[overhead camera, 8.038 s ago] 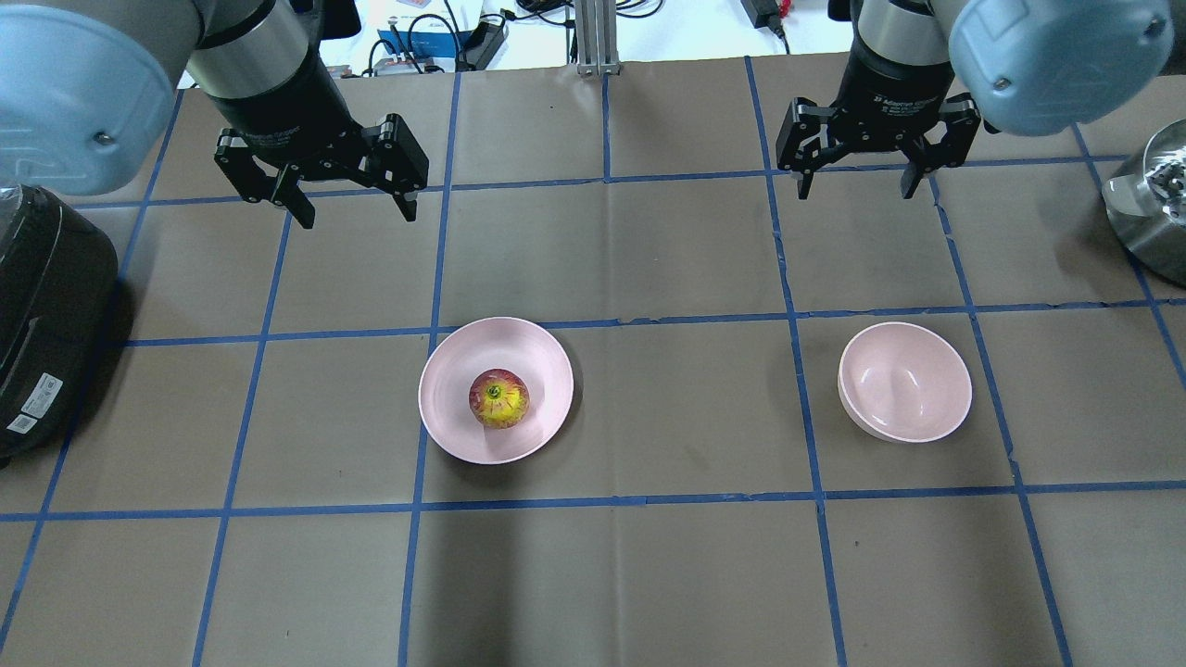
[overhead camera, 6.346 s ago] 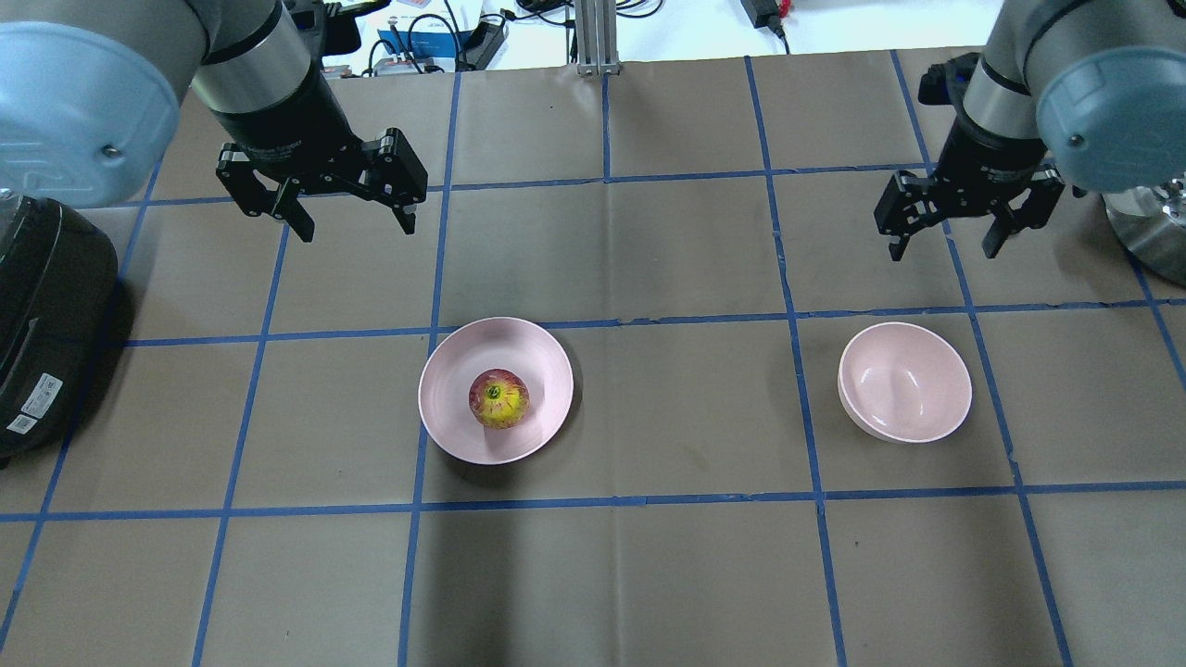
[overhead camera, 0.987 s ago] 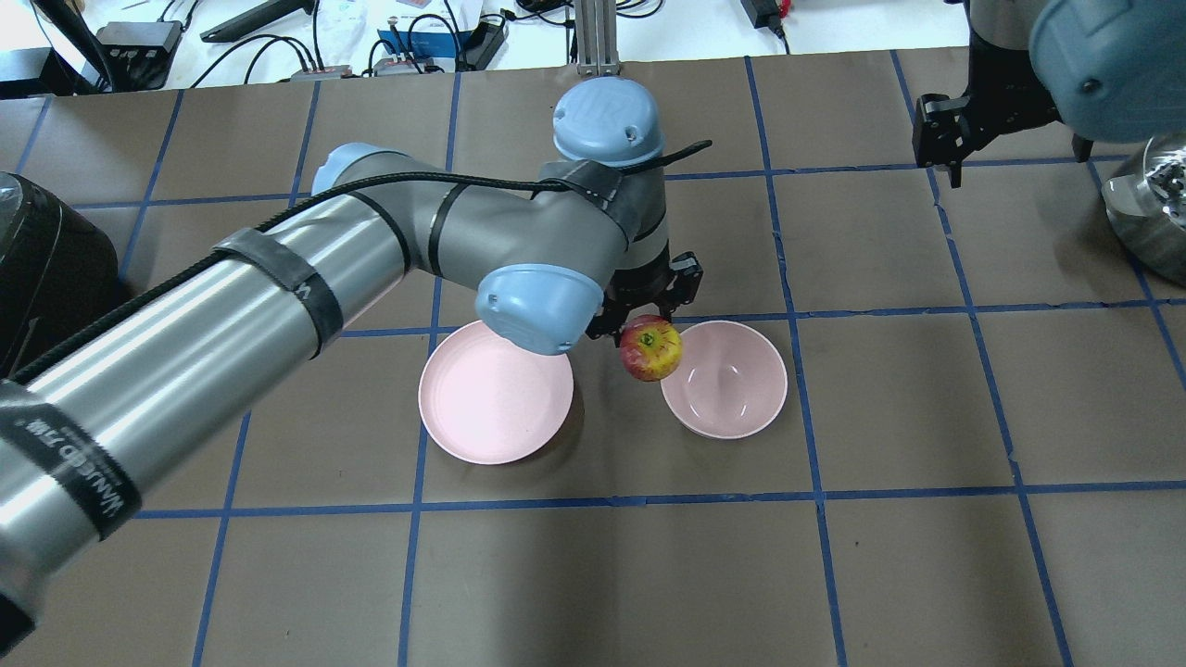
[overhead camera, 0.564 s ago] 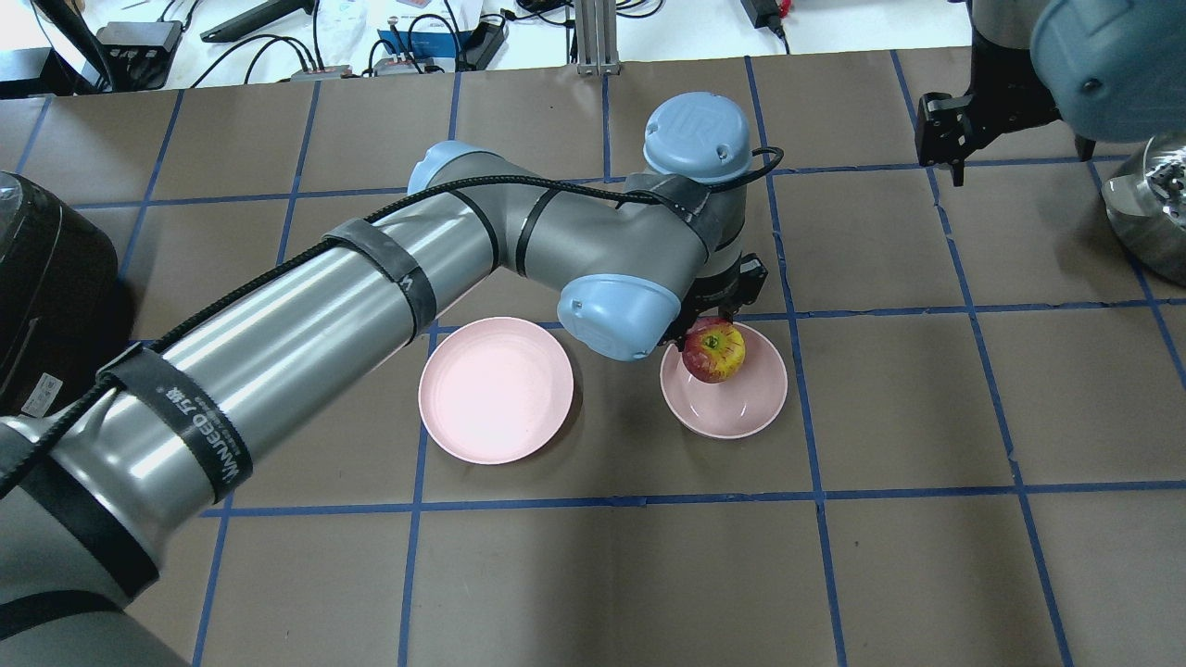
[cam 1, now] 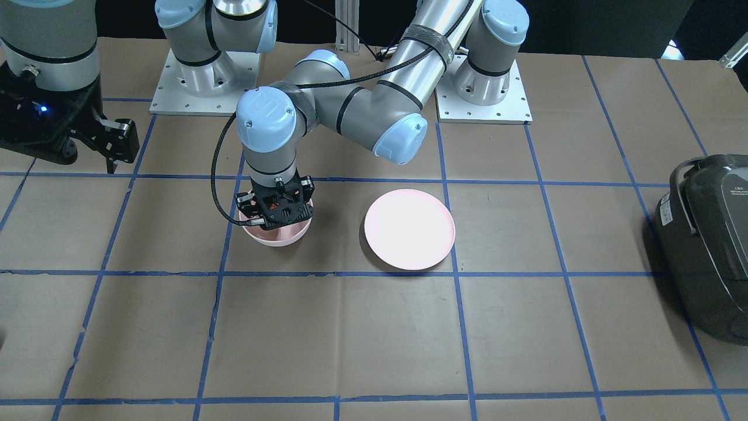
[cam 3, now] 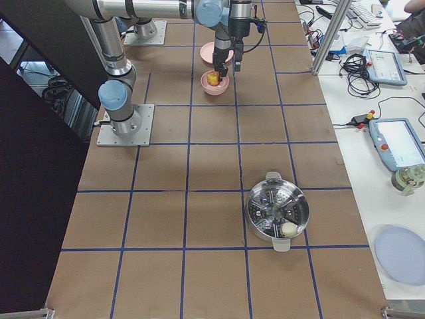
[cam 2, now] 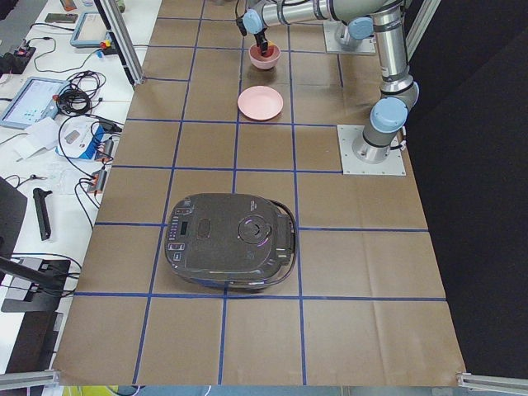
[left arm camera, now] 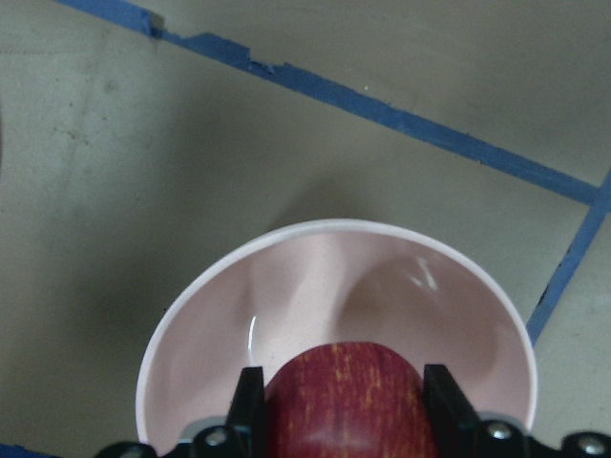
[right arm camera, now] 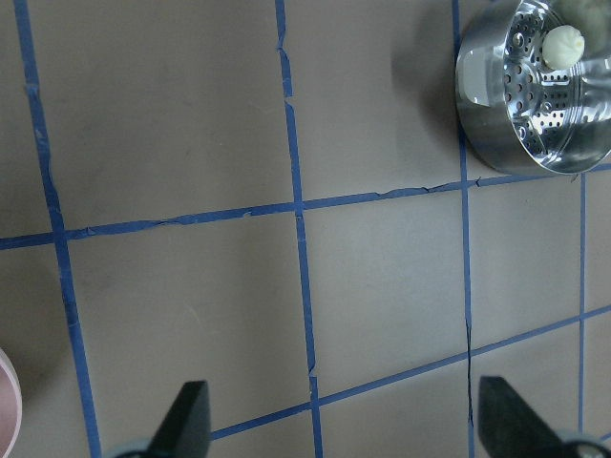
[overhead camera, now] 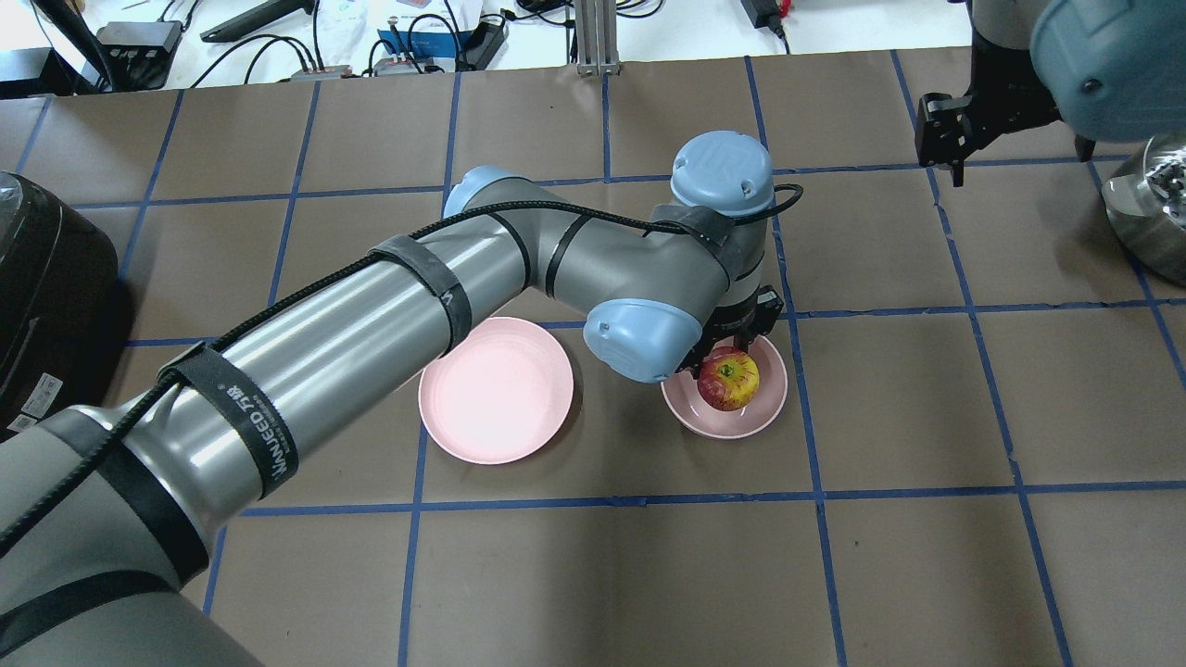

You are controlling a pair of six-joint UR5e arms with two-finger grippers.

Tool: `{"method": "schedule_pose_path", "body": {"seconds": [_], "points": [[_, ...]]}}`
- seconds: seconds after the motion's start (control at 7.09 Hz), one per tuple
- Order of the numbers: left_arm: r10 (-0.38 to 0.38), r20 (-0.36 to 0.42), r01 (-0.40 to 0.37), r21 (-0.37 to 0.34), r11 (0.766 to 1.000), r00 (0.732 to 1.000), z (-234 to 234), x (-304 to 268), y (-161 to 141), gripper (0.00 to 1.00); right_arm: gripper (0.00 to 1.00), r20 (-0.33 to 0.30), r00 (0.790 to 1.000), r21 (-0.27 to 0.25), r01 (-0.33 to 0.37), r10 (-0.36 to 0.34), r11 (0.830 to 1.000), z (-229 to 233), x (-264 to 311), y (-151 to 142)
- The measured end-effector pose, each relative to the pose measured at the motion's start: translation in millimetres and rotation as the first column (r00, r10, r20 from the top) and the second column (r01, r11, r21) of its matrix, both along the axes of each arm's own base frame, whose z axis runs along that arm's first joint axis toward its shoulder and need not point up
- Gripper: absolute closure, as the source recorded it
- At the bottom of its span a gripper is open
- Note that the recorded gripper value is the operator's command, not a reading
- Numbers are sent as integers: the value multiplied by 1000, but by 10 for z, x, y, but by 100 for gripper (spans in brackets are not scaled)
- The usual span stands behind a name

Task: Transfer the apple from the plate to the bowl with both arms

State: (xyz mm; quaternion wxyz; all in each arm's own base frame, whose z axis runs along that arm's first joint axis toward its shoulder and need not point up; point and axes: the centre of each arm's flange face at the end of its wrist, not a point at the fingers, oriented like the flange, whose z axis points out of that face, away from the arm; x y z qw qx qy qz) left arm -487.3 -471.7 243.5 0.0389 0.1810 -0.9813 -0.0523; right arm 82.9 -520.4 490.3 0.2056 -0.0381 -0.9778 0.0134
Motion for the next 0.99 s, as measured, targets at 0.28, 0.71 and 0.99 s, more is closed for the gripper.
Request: {"method": "schedule_pose_path", "body": {"seconds": [0.28,0.71,0.99], "points": [[-1,-3,1,-4,1000,1000,42,7,17,0,0,-1,1000,1,1,-1,1000,-1,-3,1],[-57,-27,55,-60,997,998,434,131,-19,0,0,-1,1000,5,1,-1,1000,-4,-3,4],[-117,-42,112,-115,987,992,987,669,-221,0,0,-1,1000,5,0,0,1000,-5,2,5]]}}
